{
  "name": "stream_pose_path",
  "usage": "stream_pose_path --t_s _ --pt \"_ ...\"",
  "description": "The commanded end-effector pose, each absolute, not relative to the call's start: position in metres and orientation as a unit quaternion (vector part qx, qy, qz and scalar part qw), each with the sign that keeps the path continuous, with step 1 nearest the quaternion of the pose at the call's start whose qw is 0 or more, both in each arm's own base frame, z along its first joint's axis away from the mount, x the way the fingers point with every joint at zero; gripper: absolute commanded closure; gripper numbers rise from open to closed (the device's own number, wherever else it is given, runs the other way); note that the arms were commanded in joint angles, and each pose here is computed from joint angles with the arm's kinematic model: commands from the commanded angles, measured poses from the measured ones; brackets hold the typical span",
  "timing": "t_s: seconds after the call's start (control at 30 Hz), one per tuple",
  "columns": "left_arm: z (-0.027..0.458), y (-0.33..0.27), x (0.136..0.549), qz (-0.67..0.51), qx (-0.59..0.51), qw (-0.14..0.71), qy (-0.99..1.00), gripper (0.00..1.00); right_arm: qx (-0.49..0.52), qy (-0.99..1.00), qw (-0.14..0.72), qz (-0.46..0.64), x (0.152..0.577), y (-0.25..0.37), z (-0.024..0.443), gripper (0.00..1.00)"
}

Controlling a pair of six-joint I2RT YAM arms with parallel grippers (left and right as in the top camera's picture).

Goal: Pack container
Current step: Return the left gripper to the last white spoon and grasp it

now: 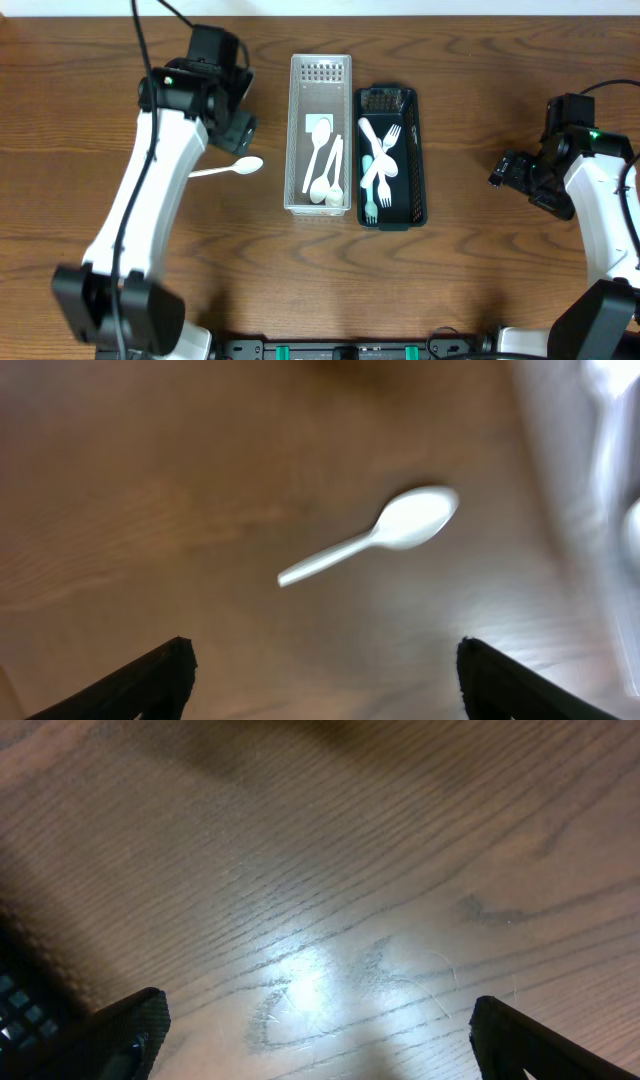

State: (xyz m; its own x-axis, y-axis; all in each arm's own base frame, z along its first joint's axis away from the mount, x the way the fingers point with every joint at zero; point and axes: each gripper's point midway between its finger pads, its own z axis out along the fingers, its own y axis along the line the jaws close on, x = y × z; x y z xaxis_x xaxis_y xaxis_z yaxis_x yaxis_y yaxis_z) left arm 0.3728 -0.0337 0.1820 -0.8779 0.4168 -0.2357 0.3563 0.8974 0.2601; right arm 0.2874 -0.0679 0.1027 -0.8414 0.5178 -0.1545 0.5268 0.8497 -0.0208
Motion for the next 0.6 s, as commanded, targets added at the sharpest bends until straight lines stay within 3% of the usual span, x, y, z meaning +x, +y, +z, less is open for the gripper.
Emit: stream_pose_path --t_s 0.0,0.4,0.57 --pt "0.135 -0.017 0.365 0.091 0.306 0.060 0.946 0.14 0.280 0.957 0.069 -0.029 0.286 -0.069 0.101 0.01" --pt "0.049 -0.019 0.372 -0.010 0.361 -0.015 0.933 0.18 0.280 0.956 0.076 -0.029 0.290 -0.070 0.101 0.01" --pt "0.017 -0.018 0.368 -0.023 0.372 -0.052 0.926 0.24 0.280 0.956 0.080 -0.028 0.292 -0.070 0.102 0.01"
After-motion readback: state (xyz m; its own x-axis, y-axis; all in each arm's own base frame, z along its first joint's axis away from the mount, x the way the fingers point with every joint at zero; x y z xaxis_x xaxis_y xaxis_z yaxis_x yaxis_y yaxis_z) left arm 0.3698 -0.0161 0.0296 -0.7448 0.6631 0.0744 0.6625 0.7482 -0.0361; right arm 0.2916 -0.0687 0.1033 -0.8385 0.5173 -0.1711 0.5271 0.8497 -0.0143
